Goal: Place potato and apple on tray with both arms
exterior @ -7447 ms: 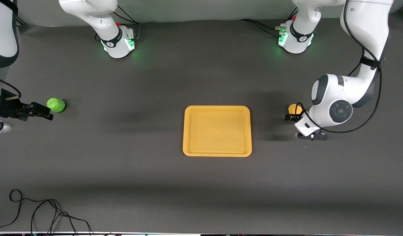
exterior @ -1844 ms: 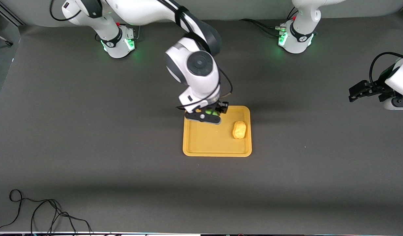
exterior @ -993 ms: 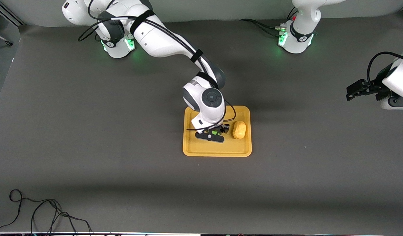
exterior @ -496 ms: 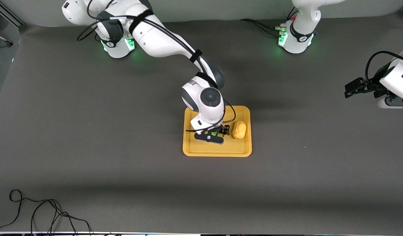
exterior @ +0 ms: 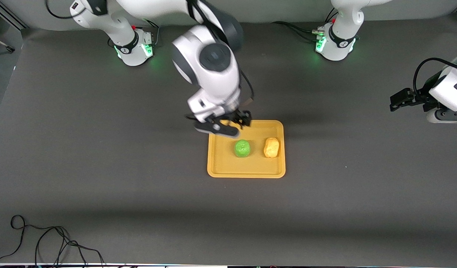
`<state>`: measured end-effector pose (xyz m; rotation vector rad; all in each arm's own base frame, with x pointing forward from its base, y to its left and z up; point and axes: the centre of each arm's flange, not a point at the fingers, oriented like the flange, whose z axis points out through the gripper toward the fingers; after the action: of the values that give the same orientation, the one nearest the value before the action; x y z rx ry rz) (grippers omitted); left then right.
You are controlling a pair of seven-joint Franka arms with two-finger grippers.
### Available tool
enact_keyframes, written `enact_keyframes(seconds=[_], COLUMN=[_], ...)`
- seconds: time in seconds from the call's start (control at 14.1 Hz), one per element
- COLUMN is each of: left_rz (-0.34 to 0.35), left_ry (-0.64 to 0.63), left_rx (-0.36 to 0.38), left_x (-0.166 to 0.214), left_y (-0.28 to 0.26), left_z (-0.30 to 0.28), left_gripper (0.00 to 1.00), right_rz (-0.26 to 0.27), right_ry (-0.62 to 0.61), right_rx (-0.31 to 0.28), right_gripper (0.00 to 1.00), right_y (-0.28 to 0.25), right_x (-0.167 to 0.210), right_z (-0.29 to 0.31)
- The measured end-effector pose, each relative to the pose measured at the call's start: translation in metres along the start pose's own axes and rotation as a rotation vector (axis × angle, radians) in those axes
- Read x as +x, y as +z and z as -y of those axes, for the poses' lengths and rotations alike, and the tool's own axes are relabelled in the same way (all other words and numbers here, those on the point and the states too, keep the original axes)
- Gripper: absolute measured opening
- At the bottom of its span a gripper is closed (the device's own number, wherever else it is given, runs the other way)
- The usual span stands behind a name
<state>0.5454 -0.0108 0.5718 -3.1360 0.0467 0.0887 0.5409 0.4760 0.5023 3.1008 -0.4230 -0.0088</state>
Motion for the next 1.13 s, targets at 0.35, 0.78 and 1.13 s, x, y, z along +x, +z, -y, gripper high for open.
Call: enact_keyframes(seconds=[0.35,0.78,1.13], left_rz=[-0.012,-0.008,-0.007], left_ry=[-0.006,-0.005,0.015], left_rx=[0.000,0.000,0.000], left_x=[0.001,0.001,0.002], left_y=[-0.002,-0.001,0.000], left_z=[0.003,0.004,-0.007], left_gripper=[1.00,1.00,1.00], right_rz=[0.029,0.061,0.056], right_ry=[-0.064,-0.124,-0.154], right_rx=[-0.017,0.026,0.048], right_gripper=[1.00,1.00,1.00], right_y=[-0.066,-0.094,-0.097], right_x=[0.083,0.147,0.168], right_z=[-0.157,-0.371,-0.476])
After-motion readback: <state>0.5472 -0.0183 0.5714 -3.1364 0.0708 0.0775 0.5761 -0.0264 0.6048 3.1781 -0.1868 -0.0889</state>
